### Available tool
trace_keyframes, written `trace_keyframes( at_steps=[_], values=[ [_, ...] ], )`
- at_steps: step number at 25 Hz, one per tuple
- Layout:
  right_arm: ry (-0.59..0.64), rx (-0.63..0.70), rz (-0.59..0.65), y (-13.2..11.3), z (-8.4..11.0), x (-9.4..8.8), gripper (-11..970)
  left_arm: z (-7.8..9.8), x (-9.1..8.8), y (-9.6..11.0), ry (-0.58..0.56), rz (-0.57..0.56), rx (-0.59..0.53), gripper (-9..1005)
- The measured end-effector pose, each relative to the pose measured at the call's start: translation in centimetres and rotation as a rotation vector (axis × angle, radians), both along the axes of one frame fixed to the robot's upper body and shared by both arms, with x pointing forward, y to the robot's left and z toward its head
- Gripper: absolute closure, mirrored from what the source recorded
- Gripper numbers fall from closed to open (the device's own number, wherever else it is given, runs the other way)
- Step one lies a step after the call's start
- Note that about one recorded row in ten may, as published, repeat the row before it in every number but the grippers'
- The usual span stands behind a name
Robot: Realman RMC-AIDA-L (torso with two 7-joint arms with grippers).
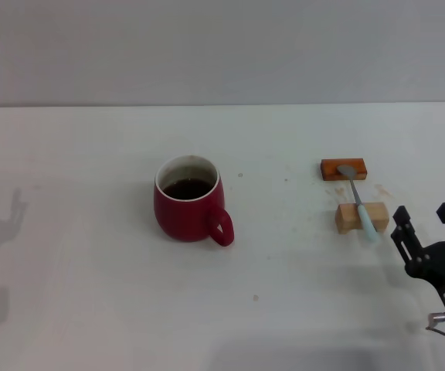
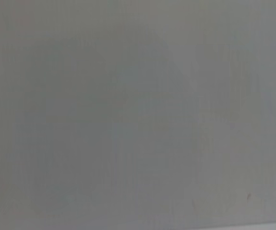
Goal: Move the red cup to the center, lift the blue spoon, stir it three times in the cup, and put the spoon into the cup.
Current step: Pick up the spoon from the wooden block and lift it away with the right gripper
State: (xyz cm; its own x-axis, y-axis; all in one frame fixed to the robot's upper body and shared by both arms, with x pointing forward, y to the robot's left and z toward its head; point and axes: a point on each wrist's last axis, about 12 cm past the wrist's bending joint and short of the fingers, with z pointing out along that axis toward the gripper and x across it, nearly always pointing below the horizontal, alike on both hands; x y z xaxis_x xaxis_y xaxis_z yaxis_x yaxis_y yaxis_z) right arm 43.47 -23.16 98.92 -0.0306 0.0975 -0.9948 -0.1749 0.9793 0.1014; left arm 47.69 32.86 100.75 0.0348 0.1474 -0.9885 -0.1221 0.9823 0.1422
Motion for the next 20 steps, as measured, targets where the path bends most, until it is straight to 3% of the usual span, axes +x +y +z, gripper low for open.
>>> trace_keyframes(
  at_steps=[20],
  values=[
    [0.110,-0.015,0.058,1.2,-0.9,1.5,301,-0.1,0.1,-0.2,0.008,-0.010,0.002,162]
  ],
)
